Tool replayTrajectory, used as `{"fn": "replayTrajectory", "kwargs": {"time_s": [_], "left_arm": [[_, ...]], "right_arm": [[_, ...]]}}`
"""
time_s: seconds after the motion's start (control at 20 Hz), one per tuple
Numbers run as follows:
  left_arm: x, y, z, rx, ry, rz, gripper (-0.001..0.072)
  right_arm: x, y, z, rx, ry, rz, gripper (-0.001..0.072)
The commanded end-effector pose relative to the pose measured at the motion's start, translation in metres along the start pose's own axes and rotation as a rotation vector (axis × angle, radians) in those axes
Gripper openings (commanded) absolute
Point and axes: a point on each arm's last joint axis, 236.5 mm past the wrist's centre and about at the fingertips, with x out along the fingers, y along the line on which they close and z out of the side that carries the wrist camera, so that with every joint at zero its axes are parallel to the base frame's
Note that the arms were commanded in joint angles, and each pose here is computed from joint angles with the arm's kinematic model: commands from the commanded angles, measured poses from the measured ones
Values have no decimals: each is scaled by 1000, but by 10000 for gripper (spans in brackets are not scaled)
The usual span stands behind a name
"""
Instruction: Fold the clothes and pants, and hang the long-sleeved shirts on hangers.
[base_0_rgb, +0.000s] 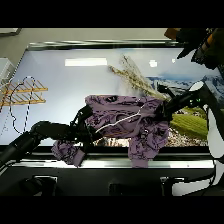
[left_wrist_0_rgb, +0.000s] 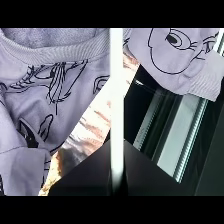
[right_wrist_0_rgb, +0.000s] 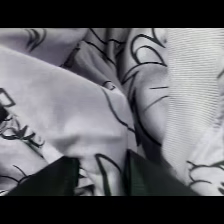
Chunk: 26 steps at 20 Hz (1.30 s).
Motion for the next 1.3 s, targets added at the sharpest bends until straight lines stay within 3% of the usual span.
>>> {"fn": "replayTrajectory", "kwargs": {"time_s": [0.0, 0.1, 0.2, 0.6, 0.7, 1.0, 1.25], "left_arm": [[0, 0, 0, 0, 1, -1, 29], [1, 0, -1, -1, 2, -1, 29], [1, 1, -1, -3, 4, -2, 28], [2, 1, -2, -4, 6, -2, 28], [2, 1, -2, -4, 6, -3, 28], [2, 1, -2, -4, 6, -3, 29], [2, 1, -2, -4, 6, -3, 29]], "right_arm": [[2, -1, 2, 1, -12, 6, 246], [2, 2, 3, 1, -16, 16, 127], [2, 7, 3, 2, -18, 39, 59], [-13, 22, 15, 10, -25, 28, 50], [-13, 20, 18, 16, -36, 19, 318], [-25, 12, 1, -2, 65, -73, 381], [-24, 5, 1, 0, 61, -92, 386]]}}
